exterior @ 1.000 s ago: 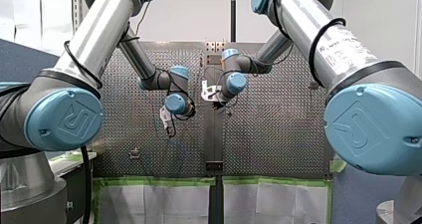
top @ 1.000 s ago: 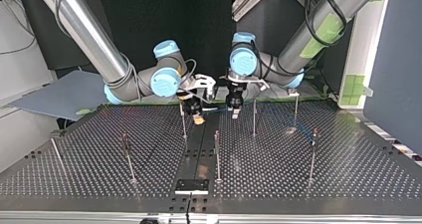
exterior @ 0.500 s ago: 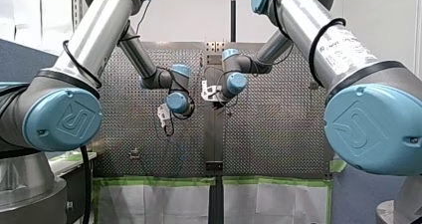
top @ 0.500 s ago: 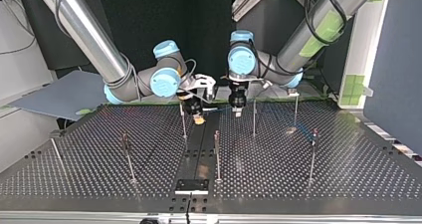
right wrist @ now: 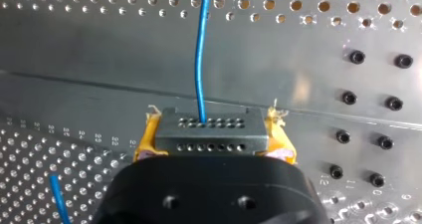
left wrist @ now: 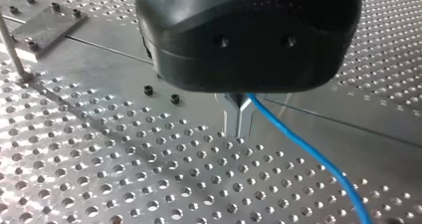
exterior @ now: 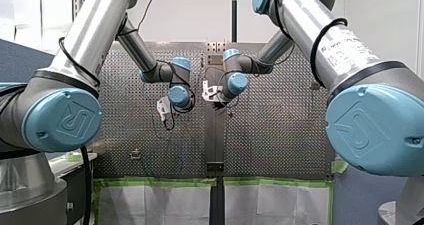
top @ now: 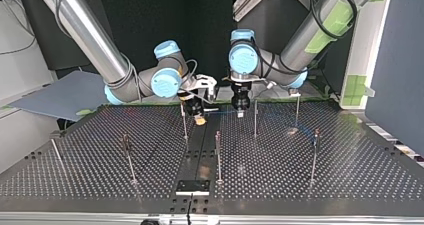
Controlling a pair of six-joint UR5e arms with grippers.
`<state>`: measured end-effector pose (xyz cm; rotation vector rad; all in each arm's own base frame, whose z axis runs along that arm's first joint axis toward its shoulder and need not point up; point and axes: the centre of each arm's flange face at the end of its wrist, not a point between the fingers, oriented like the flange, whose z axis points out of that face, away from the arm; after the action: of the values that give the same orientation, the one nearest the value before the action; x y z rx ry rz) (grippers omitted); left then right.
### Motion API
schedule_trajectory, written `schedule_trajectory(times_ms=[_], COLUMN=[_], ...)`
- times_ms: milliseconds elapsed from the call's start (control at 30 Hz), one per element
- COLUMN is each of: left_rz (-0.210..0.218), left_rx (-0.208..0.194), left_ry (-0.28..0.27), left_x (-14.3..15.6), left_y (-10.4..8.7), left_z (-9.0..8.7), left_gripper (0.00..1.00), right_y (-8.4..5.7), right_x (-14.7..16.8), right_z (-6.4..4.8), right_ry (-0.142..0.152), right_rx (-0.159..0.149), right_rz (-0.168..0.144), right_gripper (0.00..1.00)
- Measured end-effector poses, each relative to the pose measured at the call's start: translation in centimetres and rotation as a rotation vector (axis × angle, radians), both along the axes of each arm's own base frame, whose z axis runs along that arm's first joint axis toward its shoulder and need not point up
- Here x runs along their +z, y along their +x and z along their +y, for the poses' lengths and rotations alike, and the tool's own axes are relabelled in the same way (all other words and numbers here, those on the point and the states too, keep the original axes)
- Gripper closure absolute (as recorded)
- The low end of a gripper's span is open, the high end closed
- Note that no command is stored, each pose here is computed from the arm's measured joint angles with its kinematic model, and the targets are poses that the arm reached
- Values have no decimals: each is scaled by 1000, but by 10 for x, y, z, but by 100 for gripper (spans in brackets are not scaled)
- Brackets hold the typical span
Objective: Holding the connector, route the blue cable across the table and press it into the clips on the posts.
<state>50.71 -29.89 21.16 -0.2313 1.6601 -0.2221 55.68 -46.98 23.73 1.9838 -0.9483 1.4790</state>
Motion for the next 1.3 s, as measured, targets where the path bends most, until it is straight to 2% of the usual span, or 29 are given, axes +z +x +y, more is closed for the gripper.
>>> schedule_trajectory(times_ms=[133, 400, 567, 900, 1133, 1300], left_rz=[17, 34, 11, -24, -71, -104], left_rx=[0, -5, -5, 9, 7, 3], left_ry=[20, 54, 46, 50, 50, 55], left_x=[-1, 7, 28, 73, 117, 150], left_y=[-2, -8, -12, -23, -26, -29], left_z=[0, 1, 2, 11, 10, 10], left_gripper=[100, 100, 100, 100, 100, 100], right_y=[-1, -5, -10, -25, -38, -49], right_x=[8, 53, 85, 138, 171, 198], right_z=[0, 5, 10, 25, 36, 43], right_ry=[-6, -40, -68, -81, -87, -104], right_rx=[-1, -6, -7, -12, -20, -25], right_rz=[-10, -67, -100, -131, -145, -165], right_gripper=[100, 100, 100, 100, 100, 100])
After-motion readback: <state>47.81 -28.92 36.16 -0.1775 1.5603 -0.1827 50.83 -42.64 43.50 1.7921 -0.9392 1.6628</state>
